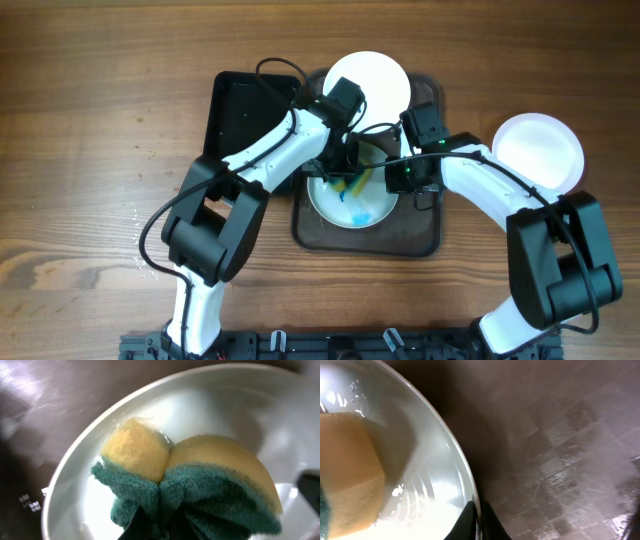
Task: Clean dirty plates on tray and stack at the side
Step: 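Scrub the plate held by the right gripper with the sponge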
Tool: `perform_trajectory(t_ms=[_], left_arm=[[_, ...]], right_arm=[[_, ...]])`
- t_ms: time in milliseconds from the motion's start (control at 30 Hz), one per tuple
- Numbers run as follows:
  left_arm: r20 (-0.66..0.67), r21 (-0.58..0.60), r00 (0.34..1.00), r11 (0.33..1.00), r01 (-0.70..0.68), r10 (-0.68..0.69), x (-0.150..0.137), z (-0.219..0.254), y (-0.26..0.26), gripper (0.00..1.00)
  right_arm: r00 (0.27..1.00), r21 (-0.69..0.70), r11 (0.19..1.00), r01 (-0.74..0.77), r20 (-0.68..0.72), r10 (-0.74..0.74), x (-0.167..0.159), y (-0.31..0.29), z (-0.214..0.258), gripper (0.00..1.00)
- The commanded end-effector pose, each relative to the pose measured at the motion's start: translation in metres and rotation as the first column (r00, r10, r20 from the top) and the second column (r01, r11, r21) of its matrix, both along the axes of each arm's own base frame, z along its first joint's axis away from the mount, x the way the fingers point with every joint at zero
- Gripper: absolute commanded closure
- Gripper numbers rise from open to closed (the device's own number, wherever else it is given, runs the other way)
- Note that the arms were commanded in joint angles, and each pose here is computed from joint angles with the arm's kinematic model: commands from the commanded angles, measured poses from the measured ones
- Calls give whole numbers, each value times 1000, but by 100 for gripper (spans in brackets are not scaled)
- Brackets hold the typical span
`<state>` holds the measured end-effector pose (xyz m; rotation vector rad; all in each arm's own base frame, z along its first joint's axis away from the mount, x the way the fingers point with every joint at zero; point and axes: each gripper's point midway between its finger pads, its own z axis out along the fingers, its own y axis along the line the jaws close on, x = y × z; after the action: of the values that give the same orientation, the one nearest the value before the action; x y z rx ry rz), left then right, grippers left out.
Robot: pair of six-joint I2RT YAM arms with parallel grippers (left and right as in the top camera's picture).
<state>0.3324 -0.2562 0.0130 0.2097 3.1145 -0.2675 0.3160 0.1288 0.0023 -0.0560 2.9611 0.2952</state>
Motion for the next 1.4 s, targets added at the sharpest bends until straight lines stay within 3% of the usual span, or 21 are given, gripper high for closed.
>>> perform_trajectory(t_ms=[0,67,133,200,233,333,433,533,600,667,733,867,933,1033,1167,1233,1367], left_arm=[[66,379,997,924,-51,28,9,-24,80,96],[63,360,997,931,-63,43,11,-21,76,96],[-89,58,996,998,34,-28,-11,-22,21,96],[-210,-262,971,963,60,-117,-35,-5,-31,96],[-230,-347,961,936,65,-152,-41,3,-46,96],[-250,-430,943,898,96,-221,-58,12,-66,96],[-271,-413,933,904,110,-237,-68,11,-66,96],[-250,-89,963,993,79,-99,-52,-14,-6,96],[-180,185,983,983,10,24,-34,-21,51,96],[-115,309,990,950,-38,77,-20,-19,82,96],[-55,352,995,934,-62,87,-7,-12,96,96],[21,246,994,963,-113,111,13,-9,71,96],[-58,-20,995,997,-77,76,6,-7,15,96],[-89,-305,995,952,18,-47,-13,2,-56,96],[-29,-350,994,932,91,-108,-22,-3,-83,96],[32,-354,995,930,99,-94,-7,-2,-85,96],[132,-201,990,979,-18,46,41,-12,-30,96]], right_arm=[[996,-74,997,33,-75,-39,-17,-16,-23,96],[996,-73,997,37,-76,-43,-17,-16,-23,96],[996,-73,996,42,-76,-47,-17,-16,-23,96],[993,-69,994,80,-79,-86,-16,-16,-22,96],[992,-65,993,100,-77,-105,-15,-15,-22,96],[987,-59,989,135,-76,-139,-13,-15,-22,96],[987,-58,989,135,-75,-139,-13,-15,-22,96],[987,-58,989,135,-76,-139,-13,-14,-22,96],[987,-58,989,135,-75,-139,-13,-14,-22,96],[987,-58,989,135,-75,-139,-13,-14,-22,96],[987,-58,989,134,-75,-139,-13,-14,-22,96],[988,-59,989,134,-76,-138,-13,-15,-22,96],[988,-60,990,131,-78,-136,-14,-15,-22,96],[987,-67,990,127,-91,-133,-18,-16,-23,96],[989,-68,992,102,-96,-109,-20,-16,-23,95],[990,-70,993,99,-98,-105,-20,-16,-23,96],[990,-76,994,80,-107,-88,-23,-17,-23,96]])
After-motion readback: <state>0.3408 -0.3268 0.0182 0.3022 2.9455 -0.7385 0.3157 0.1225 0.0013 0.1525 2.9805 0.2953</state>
